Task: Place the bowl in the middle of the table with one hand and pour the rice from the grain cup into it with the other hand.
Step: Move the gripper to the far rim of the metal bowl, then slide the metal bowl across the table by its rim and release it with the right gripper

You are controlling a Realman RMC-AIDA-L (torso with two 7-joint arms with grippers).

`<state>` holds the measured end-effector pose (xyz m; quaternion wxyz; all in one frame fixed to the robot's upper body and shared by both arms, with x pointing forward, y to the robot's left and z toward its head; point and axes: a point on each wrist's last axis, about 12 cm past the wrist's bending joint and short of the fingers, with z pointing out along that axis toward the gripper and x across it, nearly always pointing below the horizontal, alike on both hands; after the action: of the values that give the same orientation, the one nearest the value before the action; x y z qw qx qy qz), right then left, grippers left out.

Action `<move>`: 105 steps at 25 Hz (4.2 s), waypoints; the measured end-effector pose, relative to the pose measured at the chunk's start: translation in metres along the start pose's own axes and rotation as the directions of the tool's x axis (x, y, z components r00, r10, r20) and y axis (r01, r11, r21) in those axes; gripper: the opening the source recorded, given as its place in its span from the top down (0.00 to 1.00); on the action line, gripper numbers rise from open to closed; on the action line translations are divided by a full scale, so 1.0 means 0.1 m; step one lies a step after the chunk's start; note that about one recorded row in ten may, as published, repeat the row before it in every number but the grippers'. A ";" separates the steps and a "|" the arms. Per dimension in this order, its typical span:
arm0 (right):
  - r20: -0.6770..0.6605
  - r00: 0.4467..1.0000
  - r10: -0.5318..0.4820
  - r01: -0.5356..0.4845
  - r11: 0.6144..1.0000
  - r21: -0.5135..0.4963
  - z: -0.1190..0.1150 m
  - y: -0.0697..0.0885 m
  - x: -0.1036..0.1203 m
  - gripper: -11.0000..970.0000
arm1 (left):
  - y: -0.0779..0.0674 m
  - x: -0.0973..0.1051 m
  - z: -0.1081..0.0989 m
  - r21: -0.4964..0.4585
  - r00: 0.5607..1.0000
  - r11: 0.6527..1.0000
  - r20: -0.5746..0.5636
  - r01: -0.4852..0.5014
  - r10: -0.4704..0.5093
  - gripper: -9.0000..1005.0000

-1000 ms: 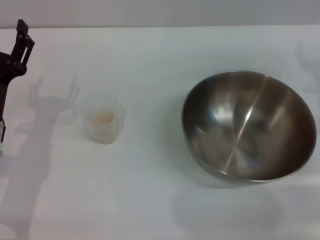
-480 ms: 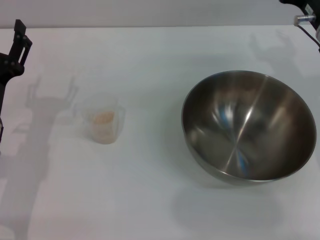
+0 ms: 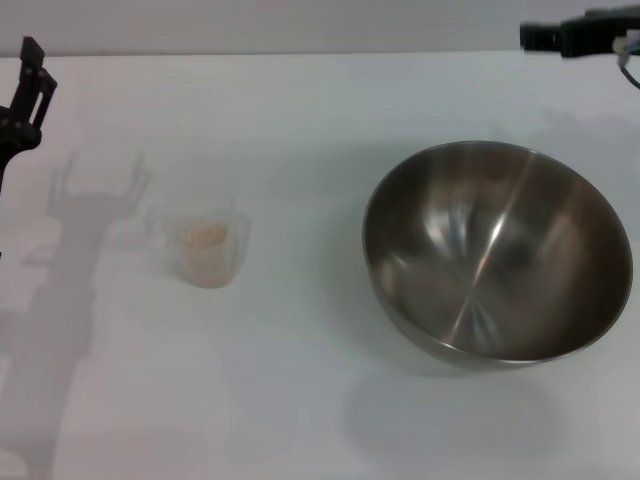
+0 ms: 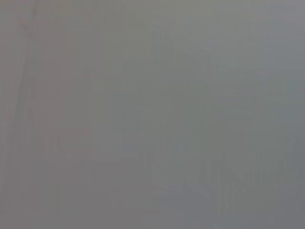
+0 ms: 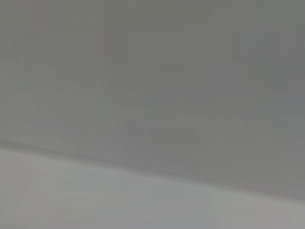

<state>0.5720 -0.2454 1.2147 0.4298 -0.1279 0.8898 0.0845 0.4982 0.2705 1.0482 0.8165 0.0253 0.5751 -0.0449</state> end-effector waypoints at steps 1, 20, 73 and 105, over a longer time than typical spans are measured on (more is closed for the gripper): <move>-0.053 0.999 -0.008 0.007 1.000 -0.013 -0.04 0.00 -0.02 0.20 | 0.00 0.00 0.01 -0.003 1.000 1.000 0.002 0.000 0.000 0.14; -0.484 0.873 -0.064 0.015 0.994 -0.105 0.13 -0.23 0.22 0.20 | 0.02 -0.01 0.03 -0.004 1.000 1.000 0.010 -0.001 0.001 0.14; -0.159 0.986 -0.053 0.003 0.954 -0.300 0.19 -0.27 0.20 0.97 | -0.01 -0.04 0.04 0.000 0.999 1.000 0.031 0.005 -0.005 0.14; -0.301 0.951 -0.072 -0.032 0.944 -0.330 0.71 -0.03 0.32 0.96 | -0.01 -0.03 0.02 0.000 1.000 1.000 0.028 0.007 -0.007 0.14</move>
<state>0.6069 -0.2350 1.1458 0.2587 -0.2189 0.9178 0.2070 0.4986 0.2690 1.0520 0.8241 0.0225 0.5639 -0.0481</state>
